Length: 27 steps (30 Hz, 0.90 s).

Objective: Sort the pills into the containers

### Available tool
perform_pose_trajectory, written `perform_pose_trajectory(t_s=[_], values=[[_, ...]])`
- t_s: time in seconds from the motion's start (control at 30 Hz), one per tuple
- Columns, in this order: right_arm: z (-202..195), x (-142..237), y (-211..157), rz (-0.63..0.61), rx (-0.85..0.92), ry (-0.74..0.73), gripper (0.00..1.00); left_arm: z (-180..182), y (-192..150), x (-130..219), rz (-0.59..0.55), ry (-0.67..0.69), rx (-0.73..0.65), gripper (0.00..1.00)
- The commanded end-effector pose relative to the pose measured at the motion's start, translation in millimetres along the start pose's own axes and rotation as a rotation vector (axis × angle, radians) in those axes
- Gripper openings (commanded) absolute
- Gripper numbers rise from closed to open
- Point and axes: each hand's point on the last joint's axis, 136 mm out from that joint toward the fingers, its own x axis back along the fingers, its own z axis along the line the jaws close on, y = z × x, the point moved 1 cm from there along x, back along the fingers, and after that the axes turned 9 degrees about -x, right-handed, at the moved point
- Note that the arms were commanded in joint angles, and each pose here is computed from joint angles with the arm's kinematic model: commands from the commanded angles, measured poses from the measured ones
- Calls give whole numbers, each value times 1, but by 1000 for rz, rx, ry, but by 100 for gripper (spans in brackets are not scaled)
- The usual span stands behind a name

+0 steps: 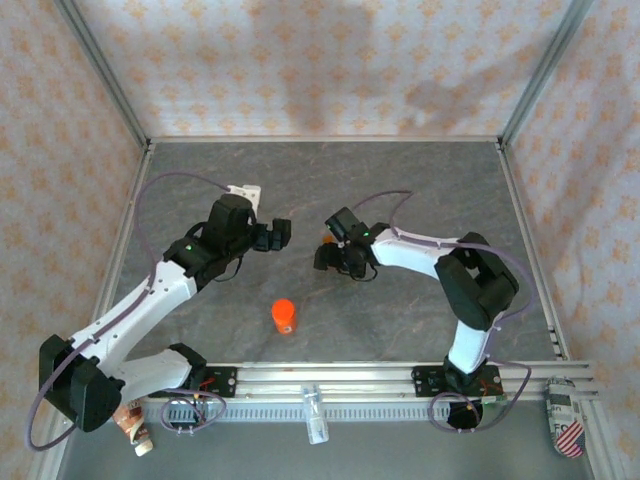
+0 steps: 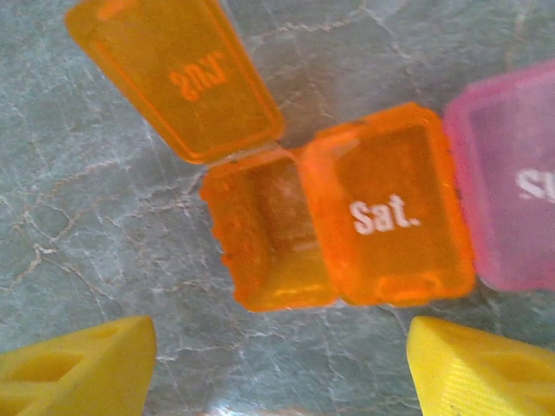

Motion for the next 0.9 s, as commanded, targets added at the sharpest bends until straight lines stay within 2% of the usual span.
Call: perform_pose_trajectory(t_s=[0.0, 0.57, 0.7, 0.87], values=[[18, -3, 11, -23, -13, 36, 76, 13, 4, 3, -49, 45, 55, 100], [25, -13, 19, -14, 16, 7, 76, 14, -12, -2, -36, 34, 91, 100], [29, 0, 16, -7, 28, 34, 76, 18, -11, 1, -48, 48, 106, 100], [32, 36, 11, -50, 70, 43, 79, 34, -10, 6, -73, 89, 184, 100]])
